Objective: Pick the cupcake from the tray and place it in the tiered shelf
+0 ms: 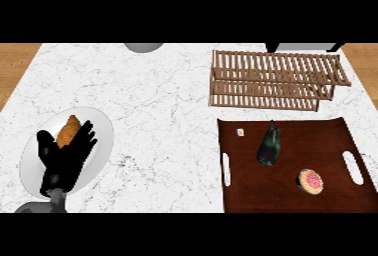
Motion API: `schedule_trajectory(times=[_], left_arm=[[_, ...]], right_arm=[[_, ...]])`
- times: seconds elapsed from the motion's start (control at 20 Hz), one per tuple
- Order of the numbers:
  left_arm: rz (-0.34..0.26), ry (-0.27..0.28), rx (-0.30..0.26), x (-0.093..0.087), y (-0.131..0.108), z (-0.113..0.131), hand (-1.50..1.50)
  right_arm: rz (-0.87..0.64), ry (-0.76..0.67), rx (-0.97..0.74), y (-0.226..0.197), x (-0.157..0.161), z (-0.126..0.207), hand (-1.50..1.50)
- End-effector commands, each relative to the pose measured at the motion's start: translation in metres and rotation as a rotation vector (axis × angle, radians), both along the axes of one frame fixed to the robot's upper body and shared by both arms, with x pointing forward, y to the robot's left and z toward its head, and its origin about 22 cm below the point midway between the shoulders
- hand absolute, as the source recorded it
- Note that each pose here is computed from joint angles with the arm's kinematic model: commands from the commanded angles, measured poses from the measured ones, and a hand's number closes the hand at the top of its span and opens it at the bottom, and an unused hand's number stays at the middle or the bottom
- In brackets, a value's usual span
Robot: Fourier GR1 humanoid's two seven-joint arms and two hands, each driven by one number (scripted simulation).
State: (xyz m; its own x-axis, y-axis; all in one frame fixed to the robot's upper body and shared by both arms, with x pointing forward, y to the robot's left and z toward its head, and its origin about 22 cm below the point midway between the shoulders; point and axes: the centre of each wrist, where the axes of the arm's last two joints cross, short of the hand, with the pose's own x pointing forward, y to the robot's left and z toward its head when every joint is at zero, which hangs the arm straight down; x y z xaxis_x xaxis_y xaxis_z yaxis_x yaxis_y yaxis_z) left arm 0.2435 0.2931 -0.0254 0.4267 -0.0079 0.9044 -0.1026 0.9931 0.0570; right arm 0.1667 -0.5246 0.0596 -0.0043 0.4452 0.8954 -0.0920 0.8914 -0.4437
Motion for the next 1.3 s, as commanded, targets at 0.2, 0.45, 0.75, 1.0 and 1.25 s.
schedule_trajectory(times=[0.2,0.45,0.75,1.0,1.25], left_arm=[[0.008,0.015,-0.003,0.009,0.003,0.013,0.00],[0.007,0.020,-0.007,-0.004,0.007,-0.005,0.00],[-0.010,0.021,-0.020,-0.006,0.001,-0.018,0.00],[-0.014,0.007,-0.005,0.009,0.000,-0.005,0.00],[-0.026,0.021,-0.012,0.005,0.001,0.018,0.00]], right_arm=[[0.200,0.159,-0.145,0.023,0.002,0.056,-1.50],[0.091,0.205,-0.235,0.084,0.019,0.074,-1.50],[-0.025,0.219,-0.328,0.132,0.034,0.081,-1.50],[-0.035,0.326,-0.383,0.175,0.046,0.078,-1.50],[-0.002,0.398,-0.471,0.180,0.039,0.058,-1.50]])
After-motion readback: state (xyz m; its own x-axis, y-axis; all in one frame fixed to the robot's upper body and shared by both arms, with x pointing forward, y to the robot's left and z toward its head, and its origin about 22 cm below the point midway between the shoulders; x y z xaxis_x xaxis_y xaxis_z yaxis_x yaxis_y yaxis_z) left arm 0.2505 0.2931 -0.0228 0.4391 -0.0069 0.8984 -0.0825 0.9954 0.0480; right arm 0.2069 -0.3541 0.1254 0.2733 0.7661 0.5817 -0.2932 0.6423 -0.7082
